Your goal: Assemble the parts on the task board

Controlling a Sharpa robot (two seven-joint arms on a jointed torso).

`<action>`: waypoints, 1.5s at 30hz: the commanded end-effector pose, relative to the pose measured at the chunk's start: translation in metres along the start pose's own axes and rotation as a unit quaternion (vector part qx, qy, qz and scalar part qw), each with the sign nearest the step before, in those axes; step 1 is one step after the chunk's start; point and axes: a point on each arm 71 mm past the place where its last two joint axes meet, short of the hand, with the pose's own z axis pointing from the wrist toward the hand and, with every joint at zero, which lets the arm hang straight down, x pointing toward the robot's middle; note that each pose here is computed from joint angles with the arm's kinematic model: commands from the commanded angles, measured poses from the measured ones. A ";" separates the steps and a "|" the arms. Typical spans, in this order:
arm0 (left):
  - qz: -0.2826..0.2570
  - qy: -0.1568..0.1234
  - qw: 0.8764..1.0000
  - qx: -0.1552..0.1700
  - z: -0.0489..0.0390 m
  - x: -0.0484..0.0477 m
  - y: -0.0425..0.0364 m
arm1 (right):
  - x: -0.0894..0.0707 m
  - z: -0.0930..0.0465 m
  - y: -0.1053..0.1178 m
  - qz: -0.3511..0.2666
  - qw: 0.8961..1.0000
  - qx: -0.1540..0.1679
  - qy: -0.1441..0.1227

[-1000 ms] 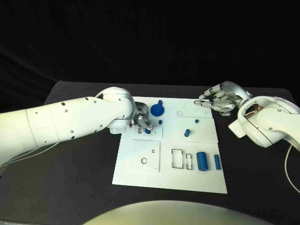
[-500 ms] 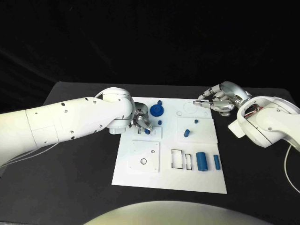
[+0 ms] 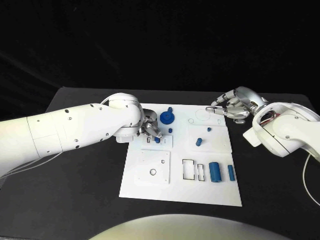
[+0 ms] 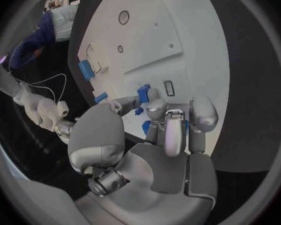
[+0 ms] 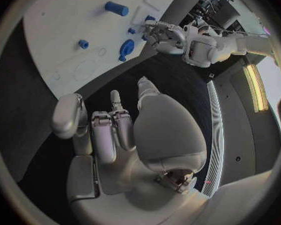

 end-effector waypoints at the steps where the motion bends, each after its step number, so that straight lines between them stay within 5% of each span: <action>1: 0.007 0.024 1.000 0.000 0.0027 0.0086 -0.0011 | 0.001 0.000 0.001 -0.005 1.000 -0.005 0.006; 33: 0.007 0.021 1.000 0.004 -0.0010 0.0112 -0.0006 | 0.003 0.000 -0.001 -0.007 1.000 -0.006 0.008; 45: -0.007 -0.010 1.000 0.012 -0.0162 -0.0034 0.0035 | 0.001 0.001 -0.003 -0.007 1.000 -0.004 0.004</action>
